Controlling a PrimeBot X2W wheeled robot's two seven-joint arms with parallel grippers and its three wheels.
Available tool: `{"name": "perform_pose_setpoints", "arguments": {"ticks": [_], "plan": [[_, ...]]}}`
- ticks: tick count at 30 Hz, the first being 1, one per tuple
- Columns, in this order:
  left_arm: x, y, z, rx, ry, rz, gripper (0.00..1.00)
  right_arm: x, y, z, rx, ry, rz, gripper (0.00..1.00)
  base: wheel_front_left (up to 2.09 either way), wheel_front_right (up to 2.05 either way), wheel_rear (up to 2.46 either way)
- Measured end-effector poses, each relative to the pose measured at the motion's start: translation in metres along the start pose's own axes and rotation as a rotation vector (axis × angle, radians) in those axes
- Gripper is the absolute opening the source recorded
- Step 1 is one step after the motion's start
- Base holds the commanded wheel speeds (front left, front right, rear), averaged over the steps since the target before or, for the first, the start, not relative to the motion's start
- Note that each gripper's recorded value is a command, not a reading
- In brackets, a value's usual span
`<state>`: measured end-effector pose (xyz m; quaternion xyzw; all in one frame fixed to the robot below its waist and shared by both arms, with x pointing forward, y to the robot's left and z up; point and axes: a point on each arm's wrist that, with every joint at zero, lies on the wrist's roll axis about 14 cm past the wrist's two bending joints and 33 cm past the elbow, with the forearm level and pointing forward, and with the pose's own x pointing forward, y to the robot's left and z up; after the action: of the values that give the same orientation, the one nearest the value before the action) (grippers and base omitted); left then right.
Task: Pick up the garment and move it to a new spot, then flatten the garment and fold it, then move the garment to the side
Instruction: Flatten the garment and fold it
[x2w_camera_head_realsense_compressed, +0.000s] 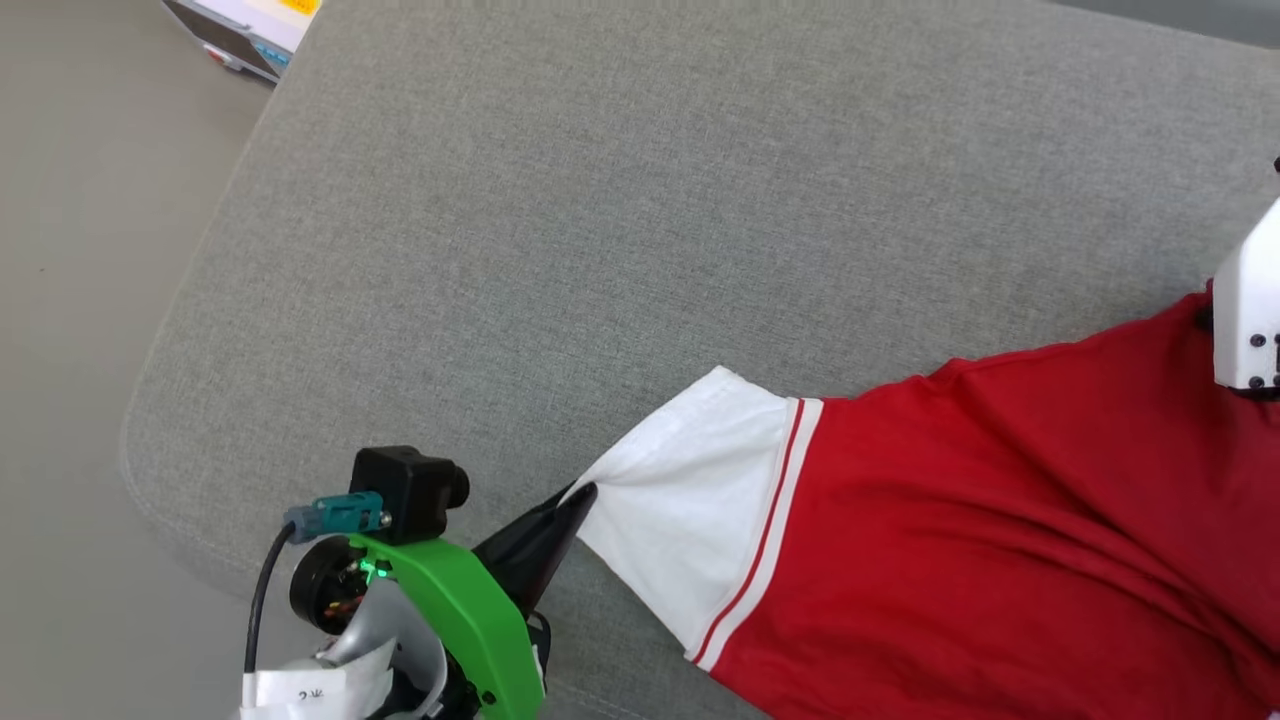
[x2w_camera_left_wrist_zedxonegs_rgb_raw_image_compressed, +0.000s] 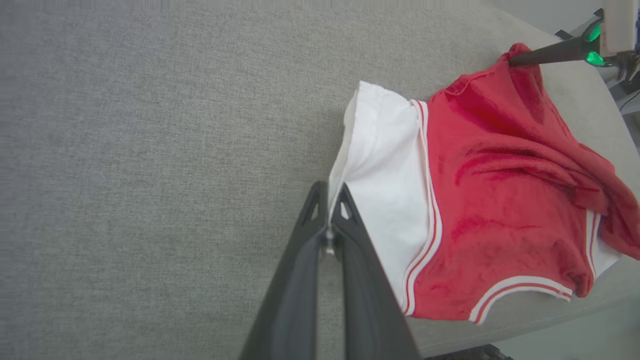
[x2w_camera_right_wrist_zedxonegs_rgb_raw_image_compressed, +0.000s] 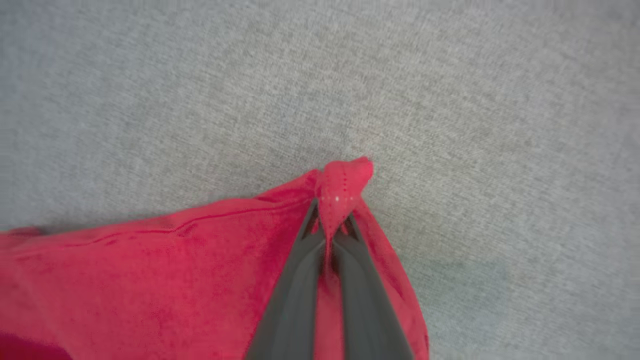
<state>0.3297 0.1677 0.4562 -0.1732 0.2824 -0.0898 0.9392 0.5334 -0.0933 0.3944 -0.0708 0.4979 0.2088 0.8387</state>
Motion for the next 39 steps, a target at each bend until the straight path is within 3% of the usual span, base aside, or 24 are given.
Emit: {"name": "perform_pose_setpoints", "arguments": {"ticks": [7, 8, 12, 21, 33, 39], "plan": [[-0.010, -0.003, 0.027, 0.079, -0.087, -0.006, 0.00, -0.037, -0.010, 0.021, 0.019, -0.167, -0.028, 0.00, 0.00, 0.00, 0.00], [-0.014, -0.012, 0.041, 0.099, -0.140, -0.030, 0.00, -0.059, -0.021, 0.029, 0.046, -0.248, -0.057, 0.00, 0.00, 0.00, 0.00], [-0.019, -0.025, 0.061, 0.141, -0.209, -0.067, 0.00, -0.091, -0.033, 0.037, 0.065, -0.343, -0.091, 0.00, 0.00, 0.00, 0.00], [-0.040, -0.054, 0.147, 0.249, -0.506, -0.114, 0.00, -0.187, -0.067, 0.057, 0.100, -0.617, -0.191, 0.00, 0.00, 0.00, 0.00], [-0.098, -0.104, 0.256, 0.343, -0.958, -0.156, 0.00, -0.311, -0.072, 0.065, 0.094, -0.975, -0.282, 0.00, 0.00, 0.00, 0.00], [-0.128, -0.134, 0.294, 0.341, -1.146, -0.238, 0.00, -0.350, -0.079, 0.058, 0.113, -1.083, -0.318, 0.00, 0.00, 0.00, 0.00]]}}
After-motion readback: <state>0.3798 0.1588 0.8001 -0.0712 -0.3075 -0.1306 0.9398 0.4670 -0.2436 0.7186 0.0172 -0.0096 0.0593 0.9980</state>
